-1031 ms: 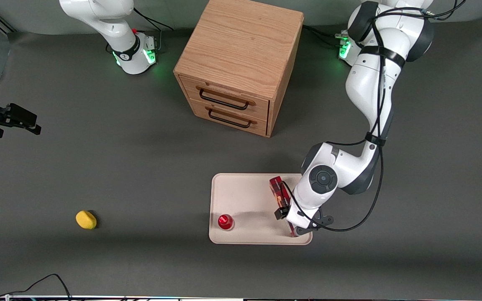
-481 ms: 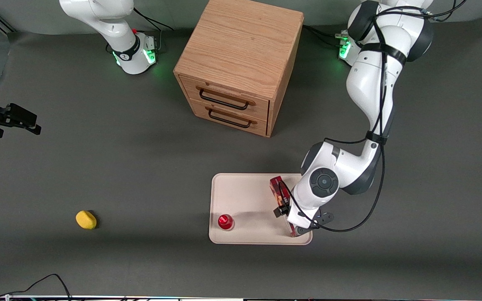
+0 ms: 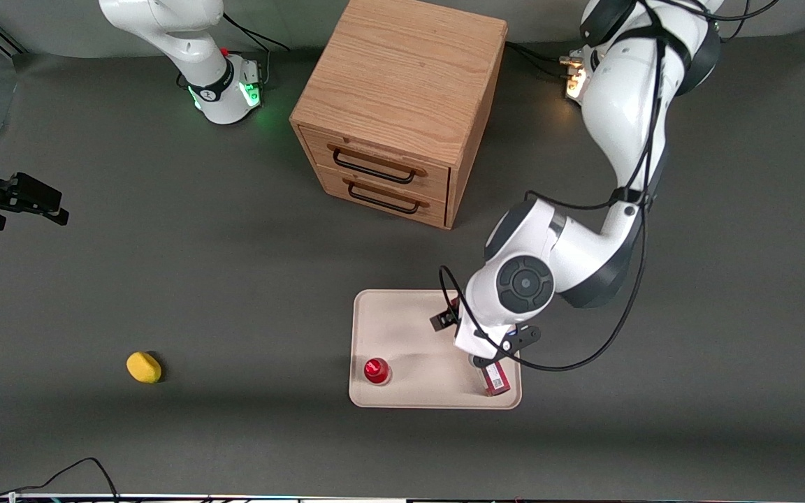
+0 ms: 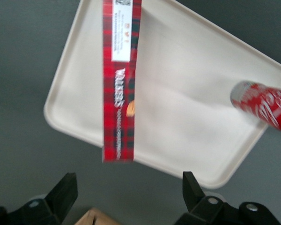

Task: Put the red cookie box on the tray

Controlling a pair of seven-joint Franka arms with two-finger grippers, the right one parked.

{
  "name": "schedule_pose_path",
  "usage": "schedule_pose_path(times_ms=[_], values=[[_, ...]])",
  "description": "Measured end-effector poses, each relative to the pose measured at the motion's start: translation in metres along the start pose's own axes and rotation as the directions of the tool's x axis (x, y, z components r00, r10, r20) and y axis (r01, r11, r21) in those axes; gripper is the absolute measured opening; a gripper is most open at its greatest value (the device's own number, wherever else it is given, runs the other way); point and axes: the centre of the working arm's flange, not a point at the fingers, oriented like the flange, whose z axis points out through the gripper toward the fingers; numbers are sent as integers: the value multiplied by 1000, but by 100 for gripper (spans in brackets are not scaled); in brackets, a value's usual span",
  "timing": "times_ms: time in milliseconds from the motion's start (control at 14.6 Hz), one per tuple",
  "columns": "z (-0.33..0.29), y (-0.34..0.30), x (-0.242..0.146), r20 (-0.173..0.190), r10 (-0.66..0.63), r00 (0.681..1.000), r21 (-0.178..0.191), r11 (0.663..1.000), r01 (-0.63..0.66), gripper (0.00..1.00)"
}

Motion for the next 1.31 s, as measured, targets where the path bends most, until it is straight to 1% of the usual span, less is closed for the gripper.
schedule_pose_path(times_ms=[137, 206, 412, 550, 618, 756, 893, 1031, 1168, 1305], values=[[-42, -15, -9, 12, 11, 1000, 37, 999, -11, 100], [-64, -27, -9, 18, 36, 999, 53, 998, -37, 100], [-143, -72, -10, 20, 133, 991, 68, 989, -134, 100], [-187, -103, -20, 26, 171, 985, 94, 981, -173, 100], [-204, -117, -25, 29, 191, 981, 111, 975, -193, 100], [-228, -149, -31, 23, 236, 971, 145, 961, -237, 100], [-241, -190, -30, 34, 290, 957, 170, 941, -291, 100], [-248, -242, -22, 38, 334, 942, 178, 925, -336, 100], [-247, -295, -16, 45, 369, 928, 171, 913, -371, 100], [-245, -344, -8, 56, 384, 922, 155, 908, -388, 100]])
